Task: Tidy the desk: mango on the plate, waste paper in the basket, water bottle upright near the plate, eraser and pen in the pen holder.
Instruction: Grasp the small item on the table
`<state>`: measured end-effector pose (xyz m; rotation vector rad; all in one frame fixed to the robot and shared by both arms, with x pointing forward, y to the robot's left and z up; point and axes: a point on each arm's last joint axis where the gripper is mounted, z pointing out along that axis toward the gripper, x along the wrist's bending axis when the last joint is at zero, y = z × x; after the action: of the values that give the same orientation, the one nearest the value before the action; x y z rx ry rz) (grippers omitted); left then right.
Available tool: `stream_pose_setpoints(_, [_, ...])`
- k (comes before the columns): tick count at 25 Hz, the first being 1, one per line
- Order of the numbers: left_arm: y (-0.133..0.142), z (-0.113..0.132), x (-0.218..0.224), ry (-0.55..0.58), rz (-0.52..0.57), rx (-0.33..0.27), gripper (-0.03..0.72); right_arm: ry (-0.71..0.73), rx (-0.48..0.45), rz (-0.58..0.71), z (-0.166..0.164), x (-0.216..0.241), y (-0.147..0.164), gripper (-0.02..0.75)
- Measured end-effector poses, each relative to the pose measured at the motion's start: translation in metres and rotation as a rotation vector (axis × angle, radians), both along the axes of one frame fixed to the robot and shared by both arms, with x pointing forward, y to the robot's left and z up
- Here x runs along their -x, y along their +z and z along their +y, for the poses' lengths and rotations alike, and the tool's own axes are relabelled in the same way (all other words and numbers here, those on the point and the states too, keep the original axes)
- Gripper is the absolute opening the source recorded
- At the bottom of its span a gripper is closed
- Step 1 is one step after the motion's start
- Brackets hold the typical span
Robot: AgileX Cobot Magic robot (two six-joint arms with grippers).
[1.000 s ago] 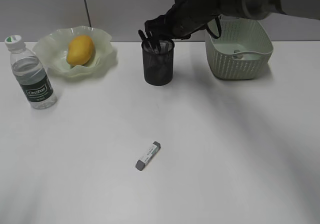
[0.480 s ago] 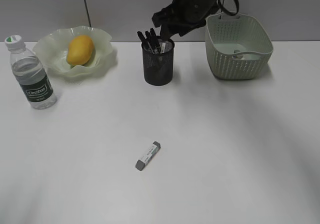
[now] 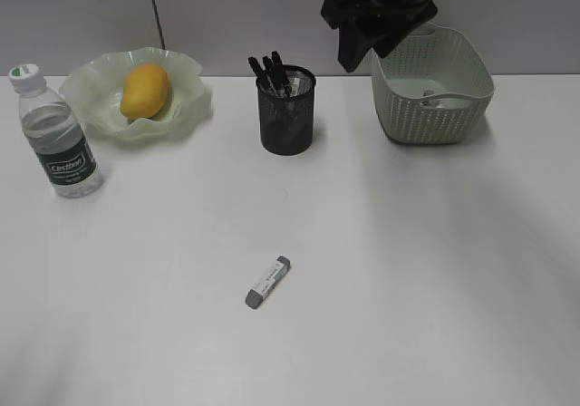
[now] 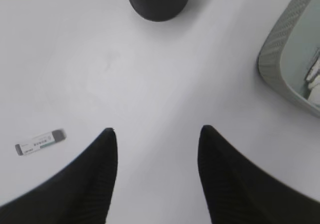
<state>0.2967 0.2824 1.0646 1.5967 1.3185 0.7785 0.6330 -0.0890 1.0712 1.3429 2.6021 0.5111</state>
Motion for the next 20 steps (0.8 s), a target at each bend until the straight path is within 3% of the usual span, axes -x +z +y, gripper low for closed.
stream_pose_setpoints(10, [0.0,0.0,0.0,0.0,0.0,0.001,0.328,-0.026,0.031,0.065,-0.04,0.076,0.019,0.42])
stream_pose_setpoints(20, [0.0,0.0,0.0,0.0,0.0,0.002,0.328,-0.063,-0.021,-0.011,-0.098,0.188,0.012,0.42])
